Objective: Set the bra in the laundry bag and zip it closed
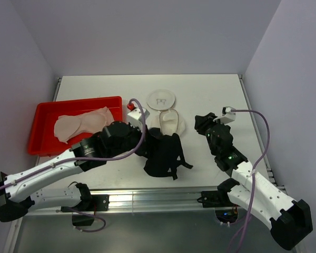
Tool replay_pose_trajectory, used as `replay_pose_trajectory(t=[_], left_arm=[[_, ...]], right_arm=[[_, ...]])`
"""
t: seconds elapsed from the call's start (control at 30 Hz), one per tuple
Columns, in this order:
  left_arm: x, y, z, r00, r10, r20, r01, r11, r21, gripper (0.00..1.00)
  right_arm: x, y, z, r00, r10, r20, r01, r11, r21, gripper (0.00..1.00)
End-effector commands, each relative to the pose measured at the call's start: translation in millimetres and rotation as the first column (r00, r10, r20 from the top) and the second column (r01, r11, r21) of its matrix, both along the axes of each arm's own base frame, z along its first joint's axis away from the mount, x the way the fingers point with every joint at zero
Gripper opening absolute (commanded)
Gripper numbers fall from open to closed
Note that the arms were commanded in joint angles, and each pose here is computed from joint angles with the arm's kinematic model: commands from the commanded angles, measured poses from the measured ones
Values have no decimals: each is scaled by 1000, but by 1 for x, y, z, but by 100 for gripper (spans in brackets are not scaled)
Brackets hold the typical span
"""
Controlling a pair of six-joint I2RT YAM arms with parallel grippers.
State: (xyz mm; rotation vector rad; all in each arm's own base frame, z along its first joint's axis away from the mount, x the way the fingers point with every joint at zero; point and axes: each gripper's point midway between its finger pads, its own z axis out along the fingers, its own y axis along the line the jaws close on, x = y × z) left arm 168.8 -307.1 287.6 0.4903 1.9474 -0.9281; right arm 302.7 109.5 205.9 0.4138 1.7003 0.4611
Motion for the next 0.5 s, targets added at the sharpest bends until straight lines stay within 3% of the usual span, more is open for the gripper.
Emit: replay_pose_trajectory(t=[0.0, 0.07, 0.1, 0.2, 0.27, 0.3, 0.33, 0.4, 0.47], left_arm=[[-11, -24, -20, 996, -83, -22, 84, 996, 34, 0], [-24, -36, -41, 992, -120, -48, 123, 990, 64, 0], [-16, -40, -56, 995, -69, -66, 75, 992, 101, 1], [2, -34, -92, 993, 69, -96, -48, 977, 206, 22], [12, -33, -104, 989, 123, -83, -101, 967, 236, 29], [14, -34, -105, 988, 131, -82, -109, 967, 230, 53], [14, -36, -105, 989, 127, -81, -107, 969, 223, 65], [14, -39, -91, 991, 114, -67, -101, 980, 169, 80], [15, -39, -75, 993, 112, -41, -106, 988, 111, 82]], right_arm=[[-2, -14, 13, 997, -70, 37, 70, 998, 6, 38], [-3, -13, 17, 997, -56, 44, 56, 998, -1, 39], [-3, -11, 19, 998, -44, 46, 45, 999, -7, 40], [-3, -2, 20, 1000, 11, 14, -11, 999, -41, 43], [-4, 3, 20, 999, 47, -13, -48, 997, -64, 44], [-5, 5, 19, 998, 58, -25, -60, 996, -70, 44], [-6, 7, 26, 997, 72, -18, -73, 995, -67, 44], [-13, 14, 17, 989, 132, -67, -138, 986, -95, 45], [-21, 23, 10, 971, 212, -108, -226, 965, -133, 46]])
